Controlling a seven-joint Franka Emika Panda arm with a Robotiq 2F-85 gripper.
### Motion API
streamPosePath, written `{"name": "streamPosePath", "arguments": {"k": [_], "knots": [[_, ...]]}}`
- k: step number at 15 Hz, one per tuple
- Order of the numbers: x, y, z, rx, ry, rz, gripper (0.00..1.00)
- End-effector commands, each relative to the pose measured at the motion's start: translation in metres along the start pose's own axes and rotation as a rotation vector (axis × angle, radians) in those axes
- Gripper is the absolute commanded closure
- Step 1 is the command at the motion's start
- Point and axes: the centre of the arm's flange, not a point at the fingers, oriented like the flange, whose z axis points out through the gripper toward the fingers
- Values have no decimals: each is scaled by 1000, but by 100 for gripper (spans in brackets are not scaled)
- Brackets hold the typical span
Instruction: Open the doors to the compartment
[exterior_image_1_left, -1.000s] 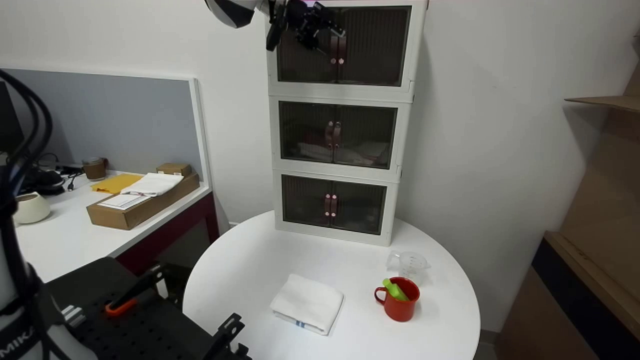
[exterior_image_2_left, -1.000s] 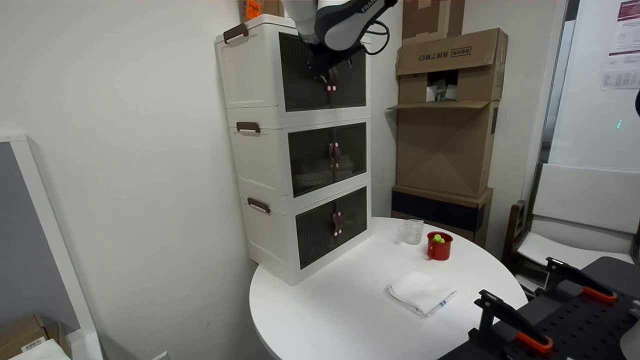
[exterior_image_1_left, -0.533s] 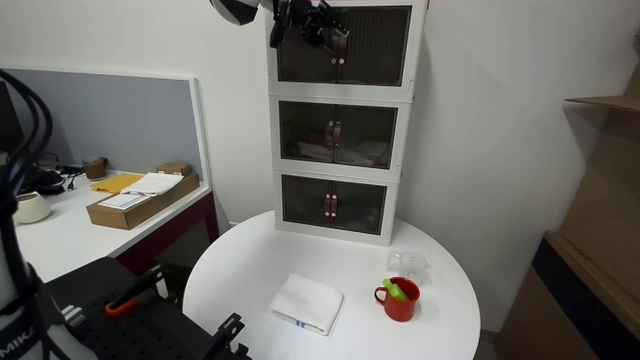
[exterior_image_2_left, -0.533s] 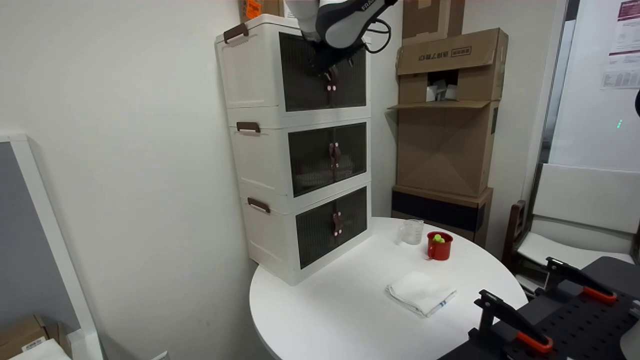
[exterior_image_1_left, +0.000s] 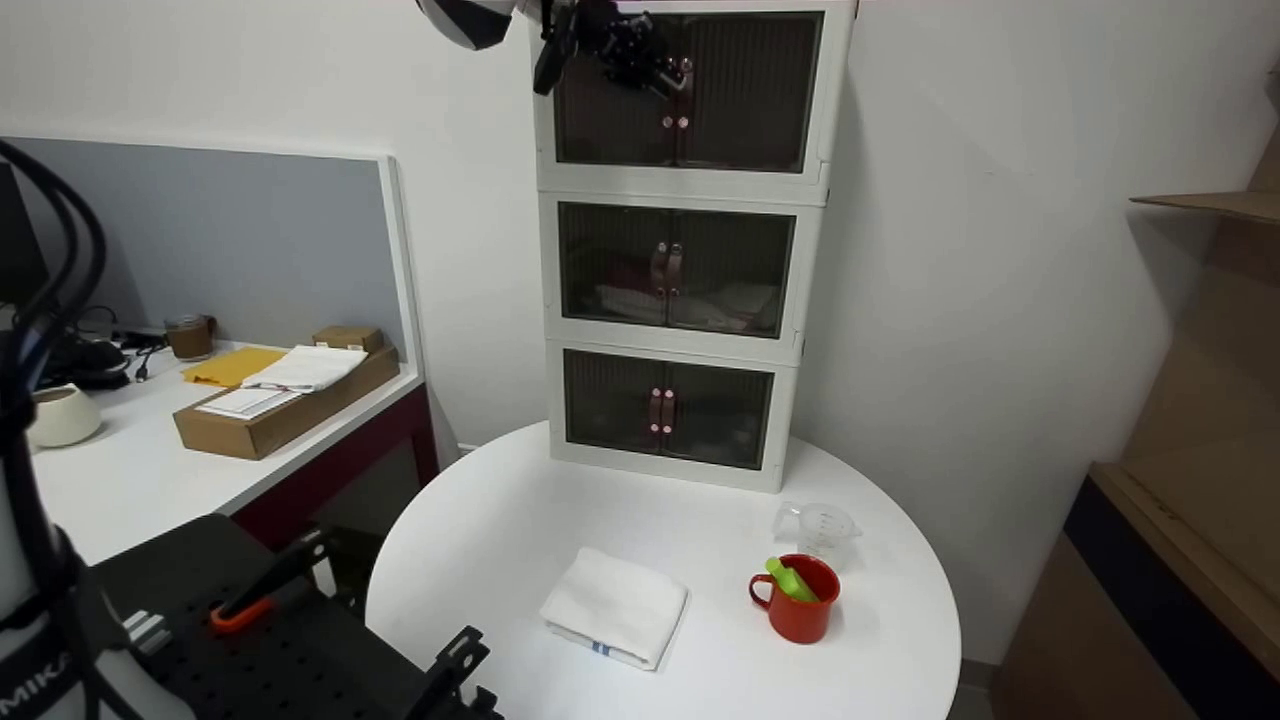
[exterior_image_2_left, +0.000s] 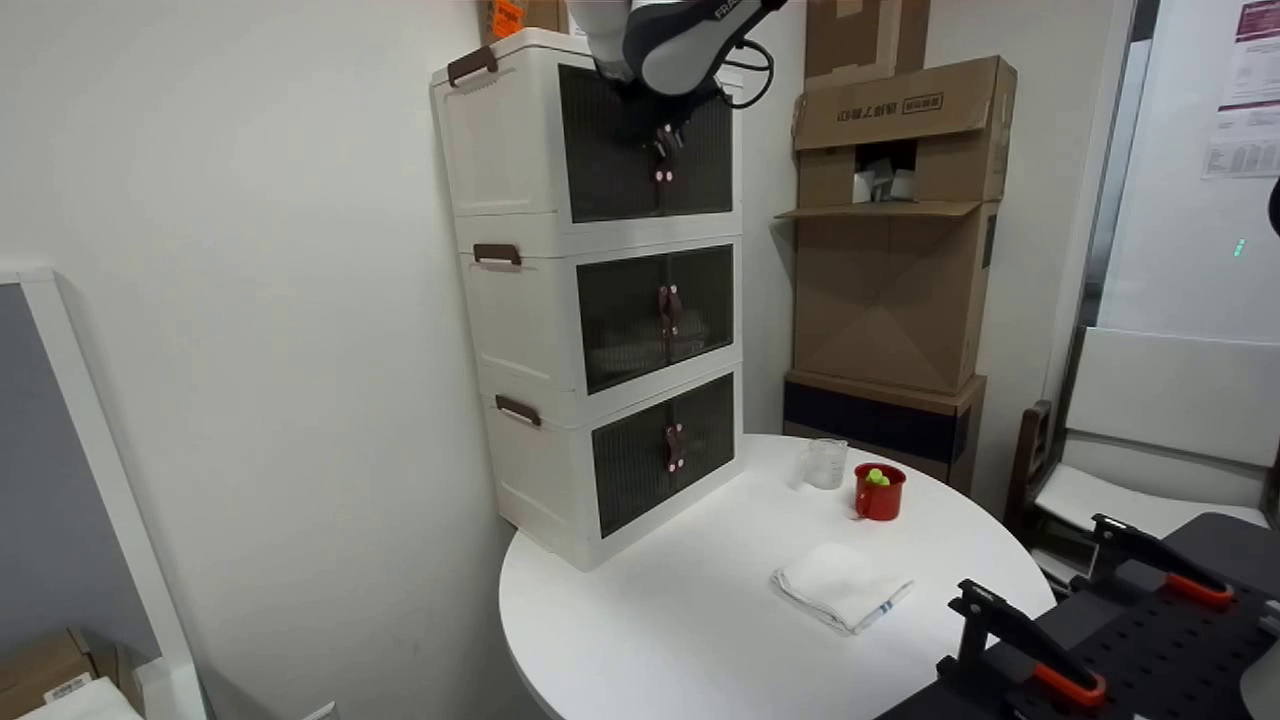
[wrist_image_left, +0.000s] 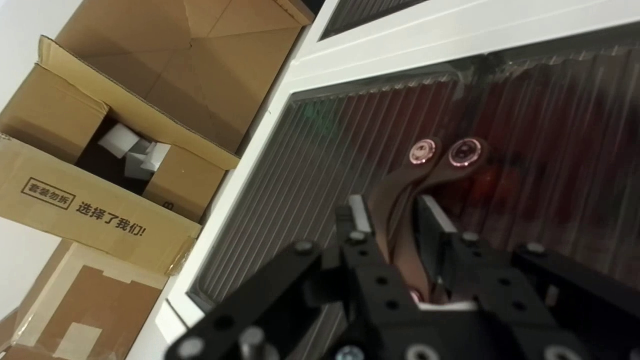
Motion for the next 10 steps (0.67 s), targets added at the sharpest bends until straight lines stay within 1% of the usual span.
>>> {"name": "streamPosePath", "arguments": {"k": [1,3,7,10], "knots": [[10,1,7,2,11,0,99],[7,-1,4,8,11,-2,100],[-10,-8,-12,-28,-9,-14,99],[-22,-11,-29,-31,-13,-19,99]]}}
